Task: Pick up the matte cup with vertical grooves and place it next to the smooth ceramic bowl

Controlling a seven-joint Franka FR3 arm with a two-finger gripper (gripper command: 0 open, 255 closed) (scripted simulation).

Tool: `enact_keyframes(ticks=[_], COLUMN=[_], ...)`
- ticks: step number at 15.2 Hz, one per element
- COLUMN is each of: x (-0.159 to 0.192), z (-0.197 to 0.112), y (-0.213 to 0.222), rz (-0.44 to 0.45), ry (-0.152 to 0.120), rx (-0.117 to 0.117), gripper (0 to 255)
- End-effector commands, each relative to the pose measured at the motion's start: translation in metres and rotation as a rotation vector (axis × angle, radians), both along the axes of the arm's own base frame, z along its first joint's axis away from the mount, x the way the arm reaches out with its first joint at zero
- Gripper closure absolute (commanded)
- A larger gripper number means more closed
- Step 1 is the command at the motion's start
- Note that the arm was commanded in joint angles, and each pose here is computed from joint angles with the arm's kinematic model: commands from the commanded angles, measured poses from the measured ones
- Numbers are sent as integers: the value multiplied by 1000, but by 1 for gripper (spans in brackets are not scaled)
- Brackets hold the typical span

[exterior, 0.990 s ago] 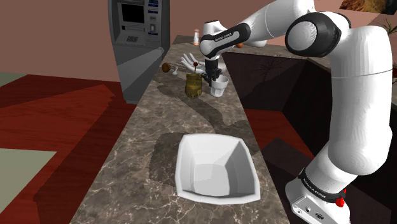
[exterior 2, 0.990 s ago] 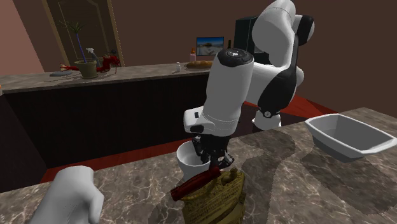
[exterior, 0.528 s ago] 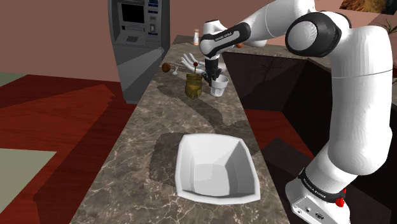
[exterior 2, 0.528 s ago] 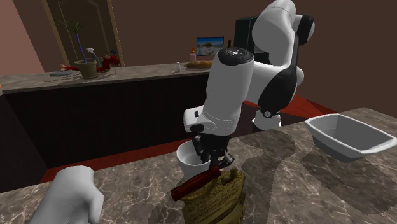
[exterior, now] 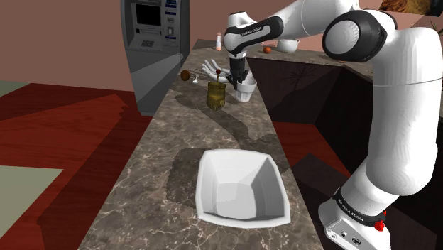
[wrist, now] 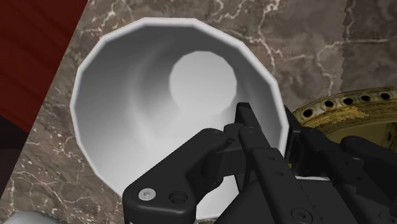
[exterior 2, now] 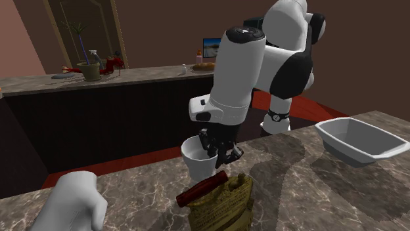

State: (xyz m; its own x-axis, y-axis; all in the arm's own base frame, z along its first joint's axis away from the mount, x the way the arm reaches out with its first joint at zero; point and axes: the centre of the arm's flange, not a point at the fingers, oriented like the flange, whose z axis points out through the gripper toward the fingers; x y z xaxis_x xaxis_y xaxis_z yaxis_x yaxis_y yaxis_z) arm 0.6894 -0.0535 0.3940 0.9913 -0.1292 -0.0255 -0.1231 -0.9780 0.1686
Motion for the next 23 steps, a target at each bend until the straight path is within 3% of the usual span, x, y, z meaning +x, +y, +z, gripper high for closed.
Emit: enact_keyframes(ticks=[1,23], x=[0,0], z=[12,128], y=[0,0], rz=[0,0], ry=[0,0], rx=[0,0], gripper=[255,255])
